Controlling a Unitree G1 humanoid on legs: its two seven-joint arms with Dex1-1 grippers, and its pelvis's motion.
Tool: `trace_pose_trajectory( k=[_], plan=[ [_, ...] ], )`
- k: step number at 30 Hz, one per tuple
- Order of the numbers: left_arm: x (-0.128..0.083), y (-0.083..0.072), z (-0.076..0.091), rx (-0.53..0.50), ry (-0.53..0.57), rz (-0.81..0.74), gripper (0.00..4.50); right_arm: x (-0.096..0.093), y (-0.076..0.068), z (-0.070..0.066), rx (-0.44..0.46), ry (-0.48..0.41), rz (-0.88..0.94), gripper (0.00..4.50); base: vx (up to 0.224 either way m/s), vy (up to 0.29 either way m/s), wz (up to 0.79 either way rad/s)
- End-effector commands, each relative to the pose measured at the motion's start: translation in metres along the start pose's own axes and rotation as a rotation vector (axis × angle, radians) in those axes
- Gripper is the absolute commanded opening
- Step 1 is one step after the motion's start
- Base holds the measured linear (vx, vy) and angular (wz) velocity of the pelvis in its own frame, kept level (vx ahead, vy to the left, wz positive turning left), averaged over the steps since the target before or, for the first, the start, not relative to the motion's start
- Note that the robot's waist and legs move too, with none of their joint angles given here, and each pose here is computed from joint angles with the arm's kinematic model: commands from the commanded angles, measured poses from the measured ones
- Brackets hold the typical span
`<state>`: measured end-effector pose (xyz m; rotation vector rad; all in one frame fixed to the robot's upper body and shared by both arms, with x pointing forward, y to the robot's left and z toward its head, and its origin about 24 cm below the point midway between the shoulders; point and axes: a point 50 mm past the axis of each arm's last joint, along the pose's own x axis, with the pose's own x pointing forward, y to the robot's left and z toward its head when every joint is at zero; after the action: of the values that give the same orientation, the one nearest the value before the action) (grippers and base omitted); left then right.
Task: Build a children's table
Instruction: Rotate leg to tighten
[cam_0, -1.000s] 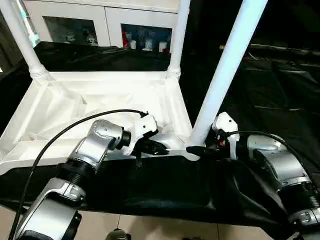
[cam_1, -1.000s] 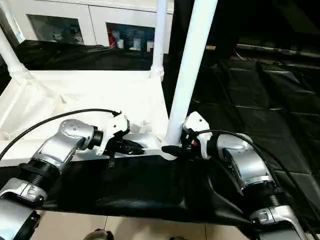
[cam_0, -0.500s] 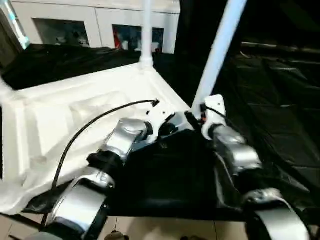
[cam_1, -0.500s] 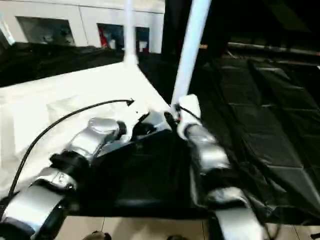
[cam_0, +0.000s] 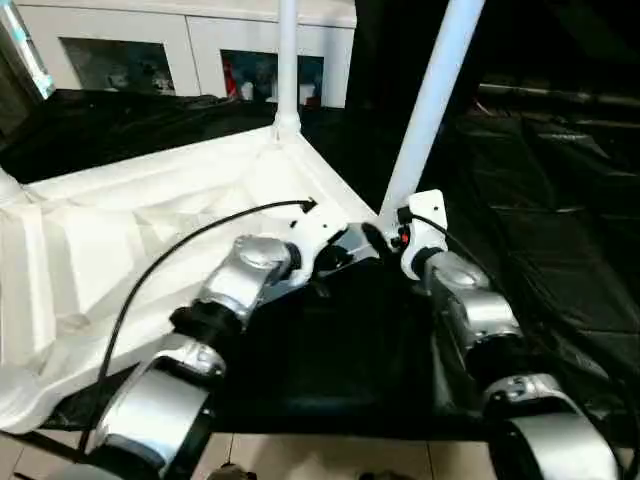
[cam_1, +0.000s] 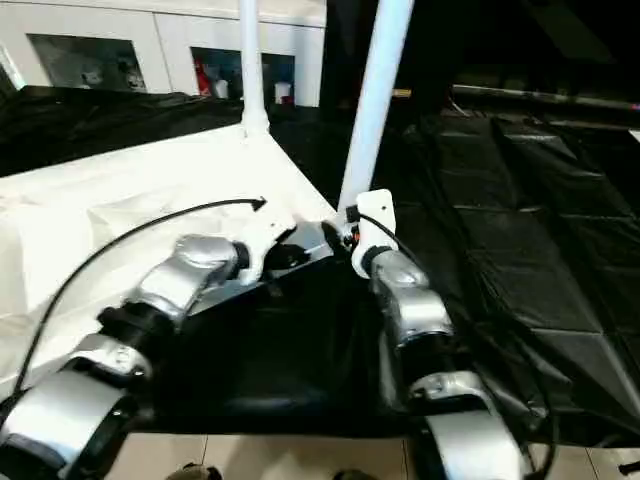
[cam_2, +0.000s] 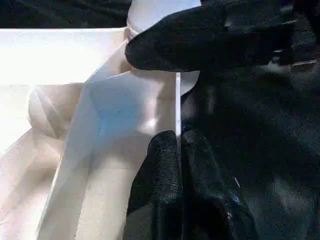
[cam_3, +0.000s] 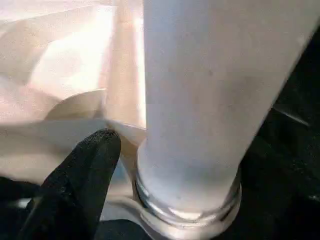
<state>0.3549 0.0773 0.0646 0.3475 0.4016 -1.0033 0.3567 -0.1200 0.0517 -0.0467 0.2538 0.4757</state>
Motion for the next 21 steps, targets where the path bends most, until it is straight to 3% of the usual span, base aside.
trace_pose_trajectory(
  k=[1, 5, 14, 21],
  plan=[
    [0.0, -0.008, -0.006, 0.008, -0.009, -0.089, 0.0, -0.002, 0.011, 0.005, -0.055, -0.015, 0.144, 3.76, 0.0, 0.0, 0.0],
    [-0.018, -0.005, -0.014, 0.044, -0.026, -0.186, 0.0, -0.027, 0.005, -0.001, -0.185, 0.041, 0.396, 3.76, 0.0, 0.0, 0.0],
    [-0.049, -0.01, -0.023, 0.088, -0.015, -0.406, 0.0, -0.056, -0.008, 0.0, -0.21, 0.075, 0.568, 3.76, 0.0, 0.0, 0.0],
    [-0.056, -0.015, -0.024, 0.093, -0.016, -0.463, 0.0, -0.064, -0.004, -0.003, -0.202, 0.111, 0.646, 3.76, 0.0, 0.0, 0.0]
  ],
)
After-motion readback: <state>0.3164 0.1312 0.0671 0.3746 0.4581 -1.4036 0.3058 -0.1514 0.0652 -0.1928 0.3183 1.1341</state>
